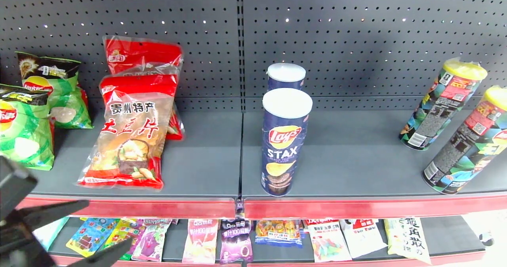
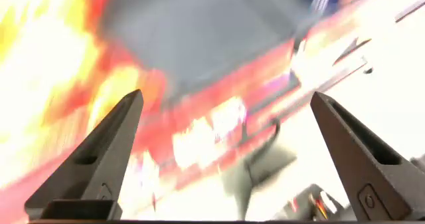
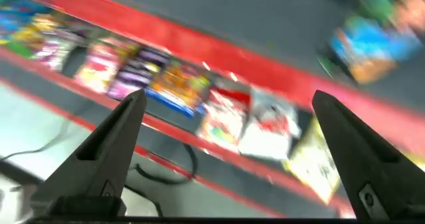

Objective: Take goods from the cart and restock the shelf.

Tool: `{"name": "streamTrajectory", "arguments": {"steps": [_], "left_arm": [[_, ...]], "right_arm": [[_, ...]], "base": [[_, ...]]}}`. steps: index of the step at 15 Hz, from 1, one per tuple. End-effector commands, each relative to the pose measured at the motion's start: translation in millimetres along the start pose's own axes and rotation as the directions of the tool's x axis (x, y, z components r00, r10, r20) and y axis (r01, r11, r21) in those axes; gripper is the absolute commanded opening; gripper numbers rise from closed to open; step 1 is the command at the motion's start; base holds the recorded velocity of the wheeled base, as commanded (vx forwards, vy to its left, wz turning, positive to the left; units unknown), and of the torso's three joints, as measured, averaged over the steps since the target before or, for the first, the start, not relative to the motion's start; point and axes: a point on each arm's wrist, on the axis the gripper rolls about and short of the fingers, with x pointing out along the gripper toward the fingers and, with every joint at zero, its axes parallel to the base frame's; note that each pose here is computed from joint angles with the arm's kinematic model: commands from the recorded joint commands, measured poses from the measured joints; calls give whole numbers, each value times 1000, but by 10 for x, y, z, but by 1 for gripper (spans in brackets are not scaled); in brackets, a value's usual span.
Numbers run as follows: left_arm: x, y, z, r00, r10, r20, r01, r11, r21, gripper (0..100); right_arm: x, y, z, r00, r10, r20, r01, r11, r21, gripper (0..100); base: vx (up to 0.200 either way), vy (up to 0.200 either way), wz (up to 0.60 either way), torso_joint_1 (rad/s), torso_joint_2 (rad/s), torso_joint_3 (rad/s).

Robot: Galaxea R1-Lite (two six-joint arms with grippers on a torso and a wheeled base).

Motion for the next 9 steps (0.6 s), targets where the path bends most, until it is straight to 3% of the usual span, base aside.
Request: {"name": "streamTrajectory", "arguments": {"steps": [1,2,3,4,7,8,9], "left_arm": [[-703,53,-693,982,186,20,-182,975,-131,100],[-752,26,-837,967,254,-6,-251,953,-167,100],[-758,-21,-1007,942,332,-40,-333,919,-209,100],[-744,-41,-1085,932,359,-44,-360,906,-225,100],[-665,-127,-1367,883,465,-68,-464,840,-282,100],[-663,-144,-1380,872,484,-68,-481,826,-295,100],[-667,-152,-1393,874,482,-56,-476,828,-296,100]], "right_arm": [[-201,50,-134,989,-145,31,144,989,29,100],[-224,74,-205,985,-175,8,174,984,41,100],[-259,116,-324,979,-202,-23,203,978,52,100],[-273,140,-400,977,-209,-45,212,976,56,100],[-316,209,-631,975,-215,-52,218,974,58,100],[-318,209,-632,975,-215,-51,218,974,58,100],[-325,212,-638,977,-212,-41,214,975,56,100]], "base": [[0,0,0,0,0,0],[0,0,0,0,0,0],[0,0,0,0,0,0],[0,0,0,0,0,0],[0,0,0,0,0,0],[0,0,0,0,0,0],[0,0,0,0,0,0]]}}
